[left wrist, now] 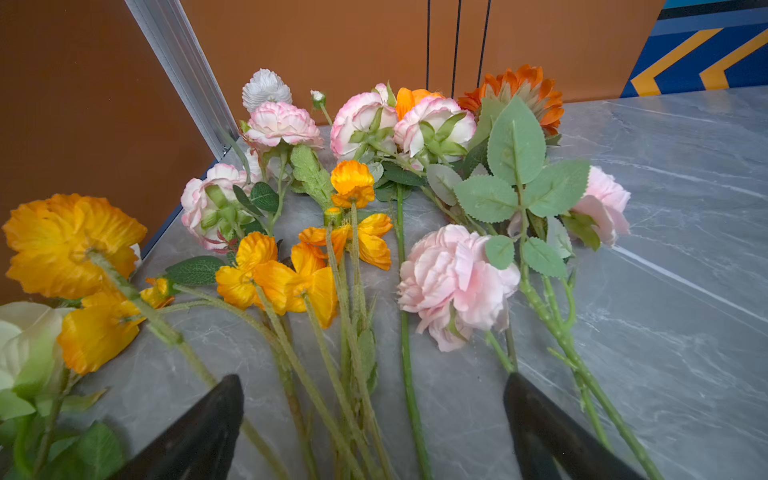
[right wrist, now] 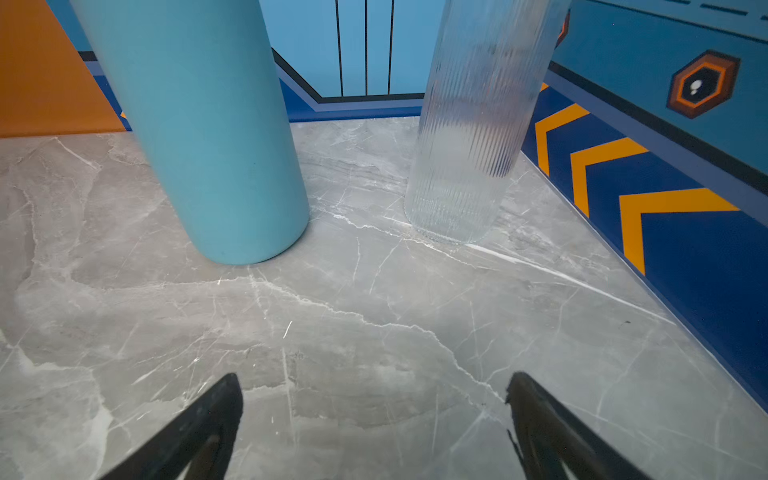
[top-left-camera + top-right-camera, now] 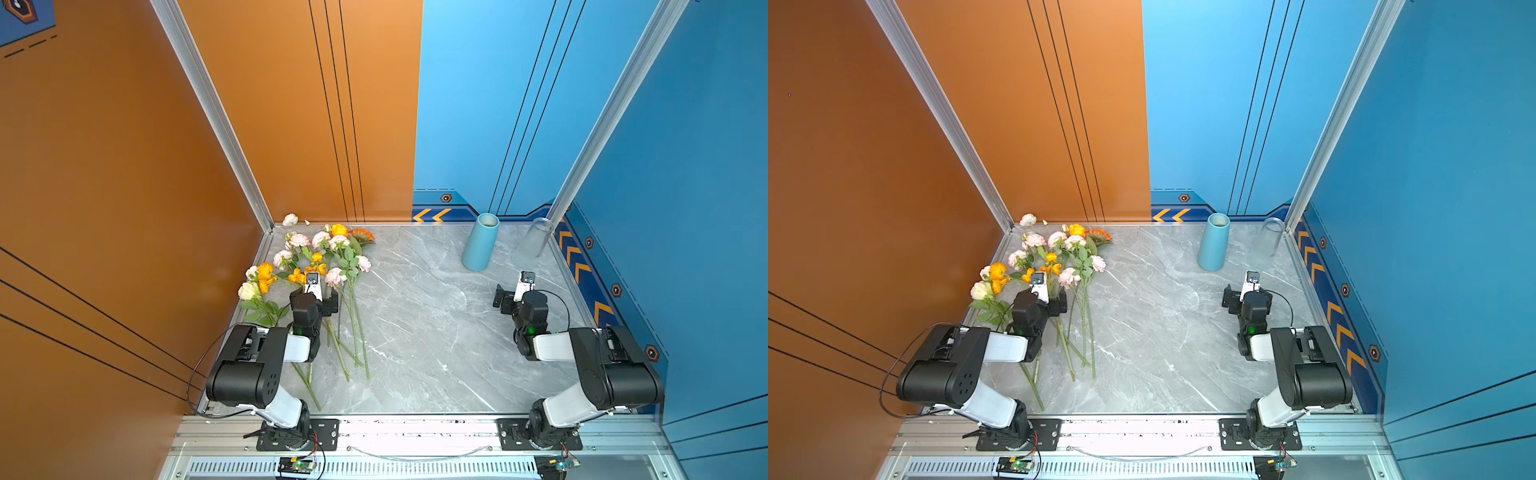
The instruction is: Arrange the flowers into the vase
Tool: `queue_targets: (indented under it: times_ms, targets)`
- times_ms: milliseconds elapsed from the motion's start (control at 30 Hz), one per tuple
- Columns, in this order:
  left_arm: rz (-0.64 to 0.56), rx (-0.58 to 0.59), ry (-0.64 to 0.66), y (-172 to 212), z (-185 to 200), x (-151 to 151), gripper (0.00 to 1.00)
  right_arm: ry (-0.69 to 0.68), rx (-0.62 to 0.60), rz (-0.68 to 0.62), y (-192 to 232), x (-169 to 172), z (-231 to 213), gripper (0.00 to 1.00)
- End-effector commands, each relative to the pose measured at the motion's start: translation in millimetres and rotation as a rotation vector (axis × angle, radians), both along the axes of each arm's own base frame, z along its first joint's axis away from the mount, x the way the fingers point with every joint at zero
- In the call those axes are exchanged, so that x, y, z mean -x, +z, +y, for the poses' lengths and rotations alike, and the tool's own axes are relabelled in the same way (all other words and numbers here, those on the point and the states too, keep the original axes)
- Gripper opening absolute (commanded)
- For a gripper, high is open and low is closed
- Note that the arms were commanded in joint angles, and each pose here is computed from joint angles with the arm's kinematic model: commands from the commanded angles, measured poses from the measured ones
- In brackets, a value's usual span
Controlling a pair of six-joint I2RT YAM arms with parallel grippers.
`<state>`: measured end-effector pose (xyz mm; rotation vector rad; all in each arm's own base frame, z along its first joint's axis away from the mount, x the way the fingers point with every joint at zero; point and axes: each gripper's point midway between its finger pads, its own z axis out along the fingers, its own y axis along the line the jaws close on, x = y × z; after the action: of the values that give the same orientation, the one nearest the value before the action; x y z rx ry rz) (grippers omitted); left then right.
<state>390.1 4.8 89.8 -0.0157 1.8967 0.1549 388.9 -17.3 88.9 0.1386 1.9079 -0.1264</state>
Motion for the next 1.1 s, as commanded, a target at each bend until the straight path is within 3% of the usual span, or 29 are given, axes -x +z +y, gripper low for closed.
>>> queue_targets:
  times_ms: [0, 467, 867, 1067]
  targets:
    - [-0.014, -0.006, -0.017, 3.3, -3.9, -2.0, 0.98, -0.005, -0.002, -0.007, 4.1, -3.4, 0.5, 1.0]
    - [0.002, 0.017, -0.004, 1.6, 2.3, -4.8, 0.98, -0.007, 0.001, -0.008, 4.5, -3.5, 0.1, 1.0]
    - [0.009, 0.067, -0.078, 0.9, -4.3, -5.2, 0.98, 0.009, 0.006, -0.016, 5.3, -2.4, 3.9, 1.0]
    - [-0.039, -0.057, -0.048, 35.4, -16.7, 8.2, 0.98, -0.067, 0.034, -0.124, 32.1, 21.8, -4.1, 1.0]
